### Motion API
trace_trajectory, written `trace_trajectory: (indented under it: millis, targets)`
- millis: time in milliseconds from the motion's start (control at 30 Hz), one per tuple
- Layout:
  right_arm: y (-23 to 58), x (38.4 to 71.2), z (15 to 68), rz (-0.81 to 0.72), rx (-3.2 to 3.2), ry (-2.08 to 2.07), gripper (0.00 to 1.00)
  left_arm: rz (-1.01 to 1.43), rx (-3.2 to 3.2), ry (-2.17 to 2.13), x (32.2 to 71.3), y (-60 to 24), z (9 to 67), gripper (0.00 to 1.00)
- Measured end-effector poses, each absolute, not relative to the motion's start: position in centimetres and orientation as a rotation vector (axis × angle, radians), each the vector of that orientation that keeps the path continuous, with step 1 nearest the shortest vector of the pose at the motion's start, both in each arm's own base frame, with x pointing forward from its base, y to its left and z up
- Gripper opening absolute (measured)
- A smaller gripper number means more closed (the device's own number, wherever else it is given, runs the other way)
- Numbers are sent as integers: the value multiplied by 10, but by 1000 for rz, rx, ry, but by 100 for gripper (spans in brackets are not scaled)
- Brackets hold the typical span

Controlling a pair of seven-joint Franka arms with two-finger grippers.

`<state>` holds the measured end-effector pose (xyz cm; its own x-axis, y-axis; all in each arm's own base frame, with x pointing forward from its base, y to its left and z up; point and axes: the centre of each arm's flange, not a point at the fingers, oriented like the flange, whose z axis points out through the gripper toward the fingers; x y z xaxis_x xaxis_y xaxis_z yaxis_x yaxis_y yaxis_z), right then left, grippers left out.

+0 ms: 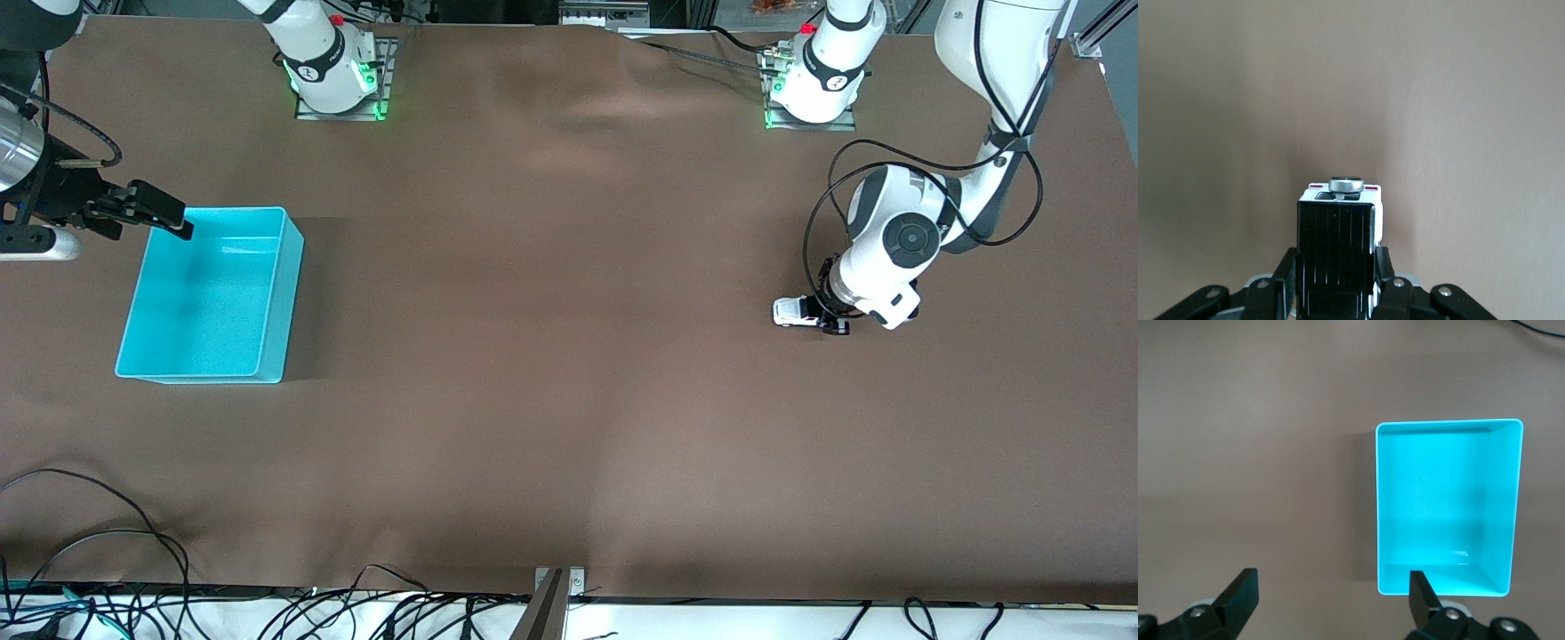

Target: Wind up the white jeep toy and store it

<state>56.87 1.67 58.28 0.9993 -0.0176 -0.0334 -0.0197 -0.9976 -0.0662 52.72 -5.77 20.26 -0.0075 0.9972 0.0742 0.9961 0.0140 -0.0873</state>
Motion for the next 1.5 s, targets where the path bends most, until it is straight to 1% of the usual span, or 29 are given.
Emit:
trace_trajectory:
  millis: [333, 1167, 1500]
  targets:
    - [17, 569, 582, 53, -3074, 29, 100, 7, -2128, -2143, 530, -17, 202, 50]
    - [16, 570, 579, 60, -3074, 31, 100, 18, -2215, -2069, 530, 39, 203, 50]
    - [16, 570, 579, 60, -3074, 31, 100, 0, -2261, -2006, 528, 77, 203, 50]
